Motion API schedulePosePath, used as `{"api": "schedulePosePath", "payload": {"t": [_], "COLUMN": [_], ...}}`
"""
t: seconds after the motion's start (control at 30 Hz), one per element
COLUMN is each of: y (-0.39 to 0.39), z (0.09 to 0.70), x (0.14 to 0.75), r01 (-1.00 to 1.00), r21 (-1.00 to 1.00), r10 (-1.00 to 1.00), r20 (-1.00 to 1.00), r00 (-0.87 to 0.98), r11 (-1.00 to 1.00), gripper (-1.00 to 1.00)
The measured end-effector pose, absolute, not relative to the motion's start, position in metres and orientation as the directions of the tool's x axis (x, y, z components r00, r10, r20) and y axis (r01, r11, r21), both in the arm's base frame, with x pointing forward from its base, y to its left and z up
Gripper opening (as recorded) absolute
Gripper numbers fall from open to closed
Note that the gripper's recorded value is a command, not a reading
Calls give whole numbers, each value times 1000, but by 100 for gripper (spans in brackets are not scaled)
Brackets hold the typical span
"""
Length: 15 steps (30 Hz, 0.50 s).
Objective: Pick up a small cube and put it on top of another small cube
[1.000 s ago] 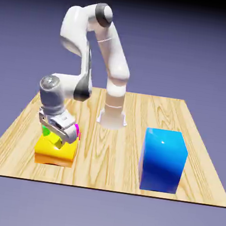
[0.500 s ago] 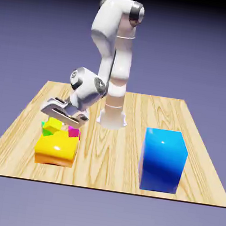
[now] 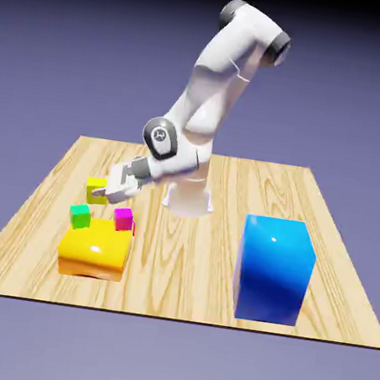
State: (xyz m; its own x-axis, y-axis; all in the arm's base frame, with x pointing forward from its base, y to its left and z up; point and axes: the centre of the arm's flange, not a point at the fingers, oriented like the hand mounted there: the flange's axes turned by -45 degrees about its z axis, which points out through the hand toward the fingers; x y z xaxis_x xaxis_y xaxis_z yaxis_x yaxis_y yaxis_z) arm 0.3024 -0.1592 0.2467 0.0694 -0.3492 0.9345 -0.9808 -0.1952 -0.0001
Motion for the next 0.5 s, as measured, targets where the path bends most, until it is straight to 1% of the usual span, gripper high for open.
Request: {"api": "schedulePosePath", "payload": {"t": [0.23,0.47,0.5], "y": [-183,-204,-204], "z": [227,209,209], "x": [305,312,312], "r01": [-980,-980,-980], "r21": [22,-1,-2], "r10": [-351,-348,-348], "r20": [932,935,935], "r00": [91,69,69], "r11": [-195,-199,-198], "gripper": [-100,-100,100]}}
